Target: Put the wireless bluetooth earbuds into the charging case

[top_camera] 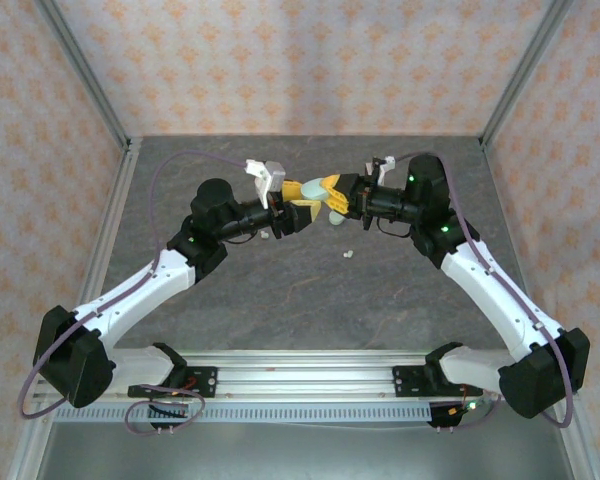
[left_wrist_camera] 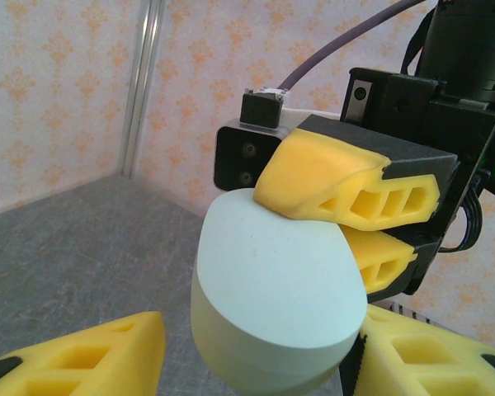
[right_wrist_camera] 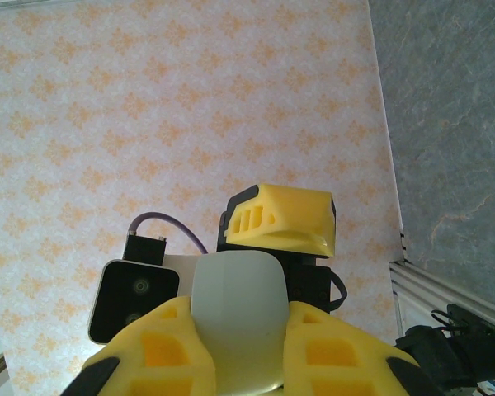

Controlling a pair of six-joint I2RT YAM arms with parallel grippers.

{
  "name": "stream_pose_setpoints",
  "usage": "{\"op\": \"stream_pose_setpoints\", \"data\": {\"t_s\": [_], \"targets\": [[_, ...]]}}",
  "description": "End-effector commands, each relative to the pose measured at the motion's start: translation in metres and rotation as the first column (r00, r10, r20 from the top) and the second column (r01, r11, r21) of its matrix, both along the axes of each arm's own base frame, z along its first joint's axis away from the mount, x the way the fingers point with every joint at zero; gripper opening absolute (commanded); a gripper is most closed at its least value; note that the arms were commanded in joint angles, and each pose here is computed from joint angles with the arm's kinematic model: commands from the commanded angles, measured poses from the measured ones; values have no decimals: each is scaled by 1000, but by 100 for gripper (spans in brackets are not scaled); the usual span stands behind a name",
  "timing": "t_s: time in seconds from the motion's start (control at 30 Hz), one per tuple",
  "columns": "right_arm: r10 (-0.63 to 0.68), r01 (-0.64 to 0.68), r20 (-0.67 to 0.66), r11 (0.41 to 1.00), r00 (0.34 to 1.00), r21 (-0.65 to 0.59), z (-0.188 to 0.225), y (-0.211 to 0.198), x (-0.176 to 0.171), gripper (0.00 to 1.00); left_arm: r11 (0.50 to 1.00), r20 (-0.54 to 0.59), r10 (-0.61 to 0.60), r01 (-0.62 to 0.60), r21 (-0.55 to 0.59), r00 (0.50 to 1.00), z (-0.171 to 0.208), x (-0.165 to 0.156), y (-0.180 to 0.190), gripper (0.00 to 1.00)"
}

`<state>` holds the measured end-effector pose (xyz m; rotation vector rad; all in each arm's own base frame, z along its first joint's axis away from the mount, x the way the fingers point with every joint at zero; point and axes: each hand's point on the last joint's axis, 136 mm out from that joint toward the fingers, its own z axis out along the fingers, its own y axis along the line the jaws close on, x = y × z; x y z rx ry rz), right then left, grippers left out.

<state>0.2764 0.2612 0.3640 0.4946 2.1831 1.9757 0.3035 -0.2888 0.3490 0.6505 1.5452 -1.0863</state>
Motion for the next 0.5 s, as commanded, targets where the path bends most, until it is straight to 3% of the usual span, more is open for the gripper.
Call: {"op": "stream_pose_setpoints", "data": {"t_s": [0.0, 0.47], "targets": [[39, -39, -9, 998, 999, 47, 22, 0, -12, 9, 999, 73, 3, 1, -48, 997, 26, 2, 0, 56], [51, -51, -6, 998, 999, 45, 21, 1, -14, 9, 997, 72, -1, 6, -73, 997, 31, 3, -2, 58]]}}
